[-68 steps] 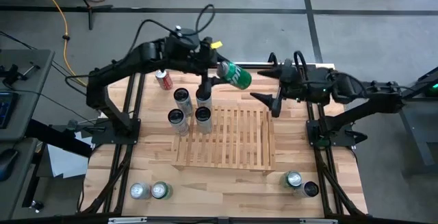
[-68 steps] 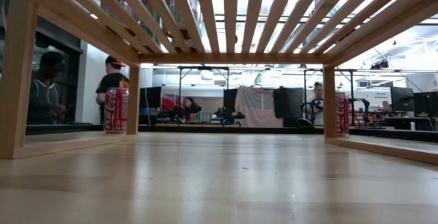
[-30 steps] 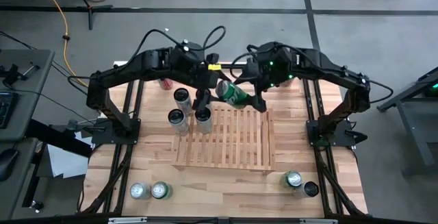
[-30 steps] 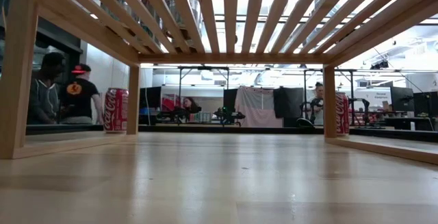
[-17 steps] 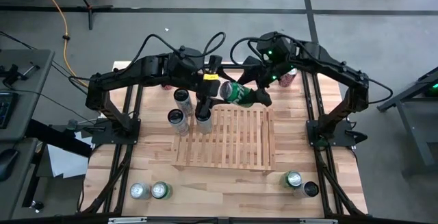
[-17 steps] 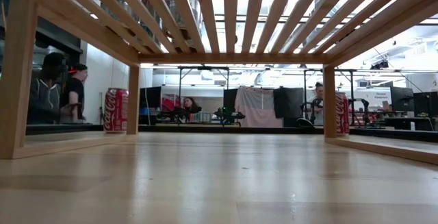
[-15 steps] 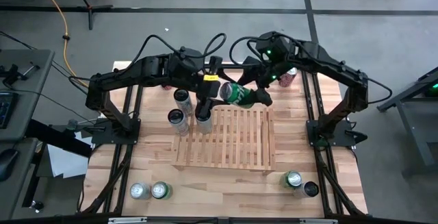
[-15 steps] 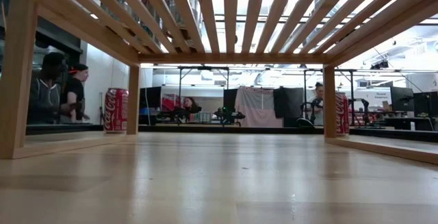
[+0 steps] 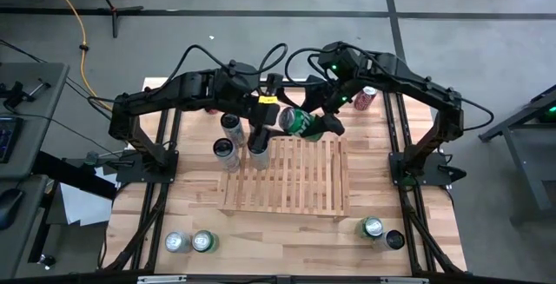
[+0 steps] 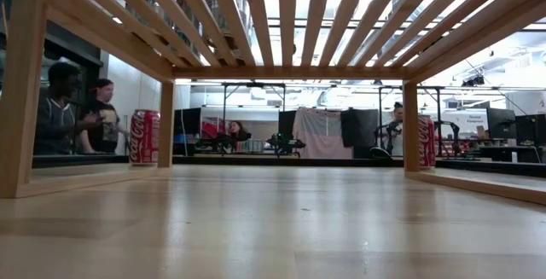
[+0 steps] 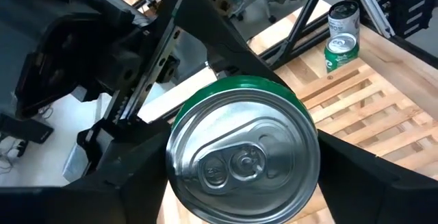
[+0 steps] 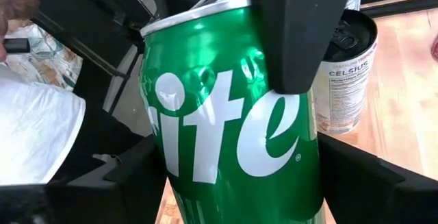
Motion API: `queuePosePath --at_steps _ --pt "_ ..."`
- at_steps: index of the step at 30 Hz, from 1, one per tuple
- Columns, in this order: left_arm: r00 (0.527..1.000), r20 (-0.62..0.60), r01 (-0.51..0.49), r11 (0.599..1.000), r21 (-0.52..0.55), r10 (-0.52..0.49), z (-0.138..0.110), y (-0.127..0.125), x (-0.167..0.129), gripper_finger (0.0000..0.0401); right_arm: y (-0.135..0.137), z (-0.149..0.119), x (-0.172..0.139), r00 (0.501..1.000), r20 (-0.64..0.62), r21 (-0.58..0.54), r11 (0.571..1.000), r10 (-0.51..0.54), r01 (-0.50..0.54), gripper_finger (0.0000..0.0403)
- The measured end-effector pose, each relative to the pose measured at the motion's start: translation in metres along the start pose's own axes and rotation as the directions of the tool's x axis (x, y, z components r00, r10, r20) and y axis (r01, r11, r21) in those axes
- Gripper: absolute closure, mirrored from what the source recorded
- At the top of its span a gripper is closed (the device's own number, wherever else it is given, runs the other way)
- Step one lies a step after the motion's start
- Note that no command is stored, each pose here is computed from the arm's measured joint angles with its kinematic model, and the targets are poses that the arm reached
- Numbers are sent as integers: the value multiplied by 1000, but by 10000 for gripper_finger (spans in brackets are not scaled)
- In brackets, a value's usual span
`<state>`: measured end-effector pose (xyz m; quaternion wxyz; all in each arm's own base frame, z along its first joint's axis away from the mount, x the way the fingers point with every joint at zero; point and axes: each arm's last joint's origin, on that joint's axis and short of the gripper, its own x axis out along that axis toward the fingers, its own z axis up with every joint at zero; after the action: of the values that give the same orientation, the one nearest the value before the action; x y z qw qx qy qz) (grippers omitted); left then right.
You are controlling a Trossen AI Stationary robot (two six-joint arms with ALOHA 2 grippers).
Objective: Place canned beverage on shelf
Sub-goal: Put the top left green soda can on the shelf
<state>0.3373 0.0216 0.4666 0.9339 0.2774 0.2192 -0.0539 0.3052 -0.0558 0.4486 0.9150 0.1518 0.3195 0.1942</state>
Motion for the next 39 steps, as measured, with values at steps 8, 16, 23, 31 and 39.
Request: queuePosePath --at_steps 8,16,23,31,39 --pt "999 4 -54 998 -40 54 2 3 0 20 7 -4 -10 1000 -8 13 1000 -19 19 106" --pt "980 -57 -191 981 -29 189 1 10 -22 15 16 -14 -25 999 -46 37 999 -16 18 107" --pt "901 -103 -433 872 -228 420 -2 25 -97 14 18 -28 -45 982 -113 88 983 -150 160 107" --pt "925 9 -302 751 -588 379 -46 -2 -165 14 18 -77 -42 974 -174 161 972 -143 172 107" --pt "829 244 -129 597 -792 503 -103 -62 -165 14 10 -120 -18 966 218 220 971 -138 90 107"
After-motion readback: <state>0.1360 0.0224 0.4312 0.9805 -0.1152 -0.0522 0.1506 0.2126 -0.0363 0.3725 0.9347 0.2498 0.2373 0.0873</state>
